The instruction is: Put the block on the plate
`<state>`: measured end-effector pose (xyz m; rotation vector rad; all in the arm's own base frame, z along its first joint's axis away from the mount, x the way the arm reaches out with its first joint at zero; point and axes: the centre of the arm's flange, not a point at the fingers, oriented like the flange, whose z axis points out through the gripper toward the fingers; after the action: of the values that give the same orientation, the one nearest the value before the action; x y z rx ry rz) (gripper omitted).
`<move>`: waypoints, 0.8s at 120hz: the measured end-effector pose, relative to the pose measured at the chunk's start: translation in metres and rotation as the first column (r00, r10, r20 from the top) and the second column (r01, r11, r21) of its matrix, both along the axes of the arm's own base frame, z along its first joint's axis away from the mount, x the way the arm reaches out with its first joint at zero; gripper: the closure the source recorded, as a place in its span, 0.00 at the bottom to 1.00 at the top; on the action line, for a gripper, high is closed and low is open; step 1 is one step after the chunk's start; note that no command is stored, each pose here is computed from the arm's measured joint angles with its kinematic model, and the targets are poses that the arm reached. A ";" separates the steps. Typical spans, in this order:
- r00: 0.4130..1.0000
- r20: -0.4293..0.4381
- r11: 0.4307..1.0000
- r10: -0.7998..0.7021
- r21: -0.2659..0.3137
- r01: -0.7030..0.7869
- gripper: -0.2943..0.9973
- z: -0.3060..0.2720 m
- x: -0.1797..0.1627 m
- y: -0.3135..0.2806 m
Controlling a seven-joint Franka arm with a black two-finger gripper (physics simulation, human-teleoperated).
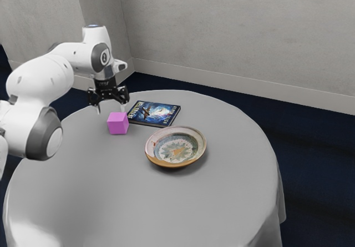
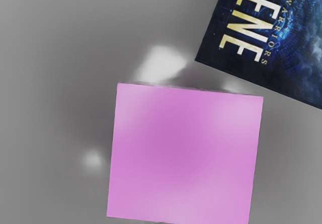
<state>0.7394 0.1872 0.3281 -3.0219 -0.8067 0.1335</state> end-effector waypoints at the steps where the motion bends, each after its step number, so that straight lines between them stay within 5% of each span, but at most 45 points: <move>1: 1.000 0.001 1.000 0.002 0.001 -0.002 0.23 0.000 0.000 0.000; 96: 0.994 0.055 0.995 0.093 0.028 -0.095 0.23 -0.063 0.014 0.001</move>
<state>0.7533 0.1883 0.2654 -2.9717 -0.9469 0.0406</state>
